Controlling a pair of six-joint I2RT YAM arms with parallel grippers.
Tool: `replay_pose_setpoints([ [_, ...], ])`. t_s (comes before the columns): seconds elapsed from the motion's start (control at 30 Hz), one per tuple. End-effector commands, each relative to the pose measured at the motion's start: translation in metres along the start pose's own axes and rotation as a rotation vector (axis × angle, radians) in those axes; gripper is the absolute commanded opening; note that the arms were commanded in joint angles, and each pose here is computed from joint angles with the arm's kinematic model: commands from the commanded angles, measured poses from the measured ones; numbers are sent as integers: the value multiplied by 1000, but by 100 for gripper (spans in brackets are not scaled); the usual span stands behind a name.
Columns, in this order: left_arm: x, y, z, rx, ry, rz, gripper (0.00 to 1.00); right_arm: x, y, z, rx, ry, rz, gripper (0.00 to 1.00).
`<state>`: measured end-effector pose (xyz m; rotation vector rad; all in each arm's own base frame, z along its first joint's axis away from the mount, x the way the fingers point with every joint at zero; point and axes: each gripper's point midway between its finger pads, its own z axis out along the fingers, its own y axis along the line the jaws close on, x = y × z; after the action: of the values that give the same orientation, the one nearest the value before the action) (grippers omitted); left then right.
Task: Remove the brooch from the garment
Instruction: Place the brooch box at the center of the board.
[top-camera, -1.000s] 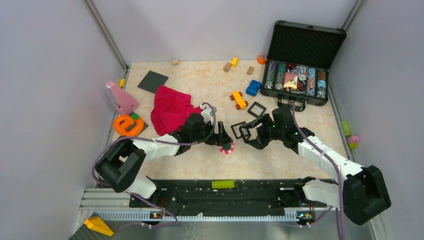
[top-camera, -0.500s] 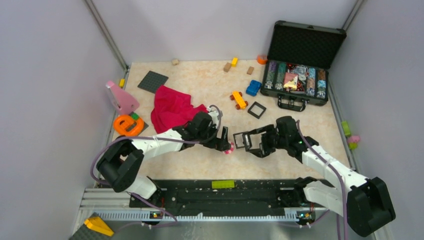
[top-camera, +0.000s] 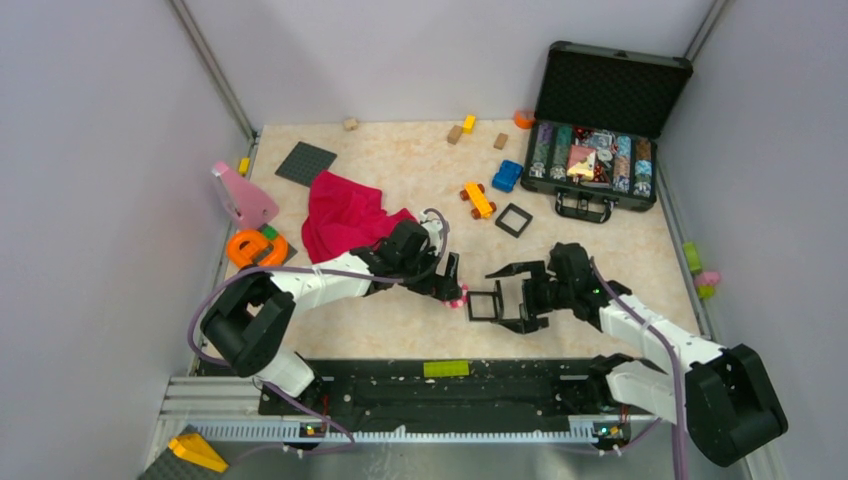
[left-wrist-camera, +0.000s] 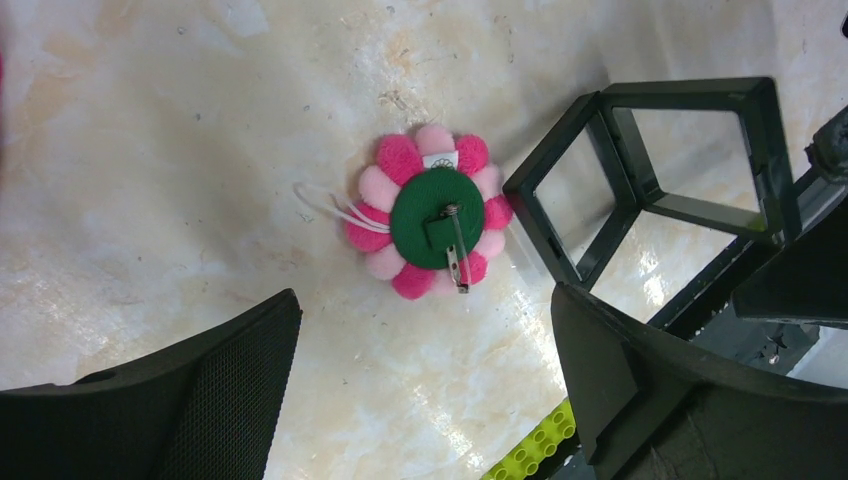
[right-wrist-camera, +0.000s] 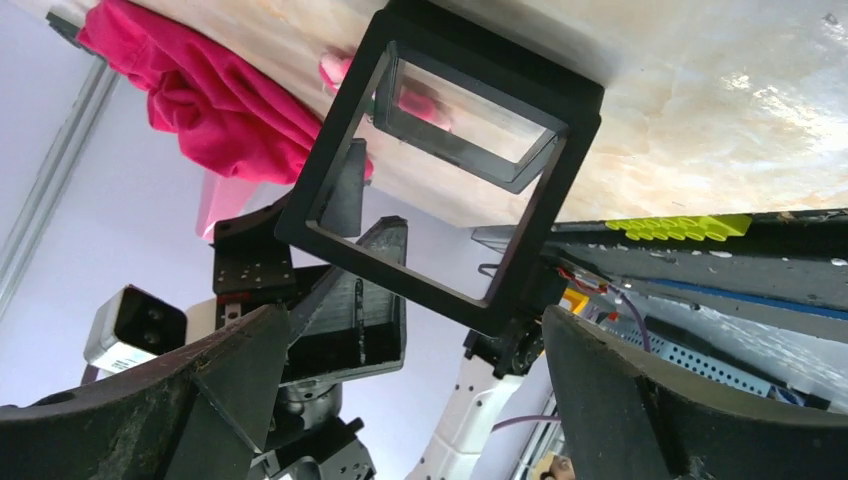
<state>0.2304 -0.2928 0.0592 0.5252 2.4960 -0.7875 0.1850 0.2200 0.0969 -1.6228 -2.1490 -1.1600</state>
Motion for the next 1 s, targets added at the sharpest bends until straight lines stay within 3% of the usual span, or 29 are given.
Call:
replay_pose_setpoints([
  [0.0,-10,-8,-1,26,-16,24,98,4,18,-8,-35,14,-10,99],
  [0.13,-11,-6,-5,17,-13,40,98,-9,26,-30,-3,-100,-143,99],
  [0.23,-12,-3,-7,12,-19,47,98,-20,37,-51,32,-205,-340,99],
  [0.4,-13,-4,-3,29,-11,74,98,-33,61,-77,103,-339,-868,99],
  [0.5,-15,-4,1,34,-4,118,98,-44,62,-81,122,-385,-1068,98],
  [0.67,-15,-5,9,37,34,151,95,-40,65,-77,5,-400,-1258,91],
  [0.83,-15,2,14,-16,63,140,76,-45,62,-73,39,-397,-1312,91],
  [0.97,-11,0,18,-8,102,113,80,-45,64,-74,25,-407,-1327,90],
])
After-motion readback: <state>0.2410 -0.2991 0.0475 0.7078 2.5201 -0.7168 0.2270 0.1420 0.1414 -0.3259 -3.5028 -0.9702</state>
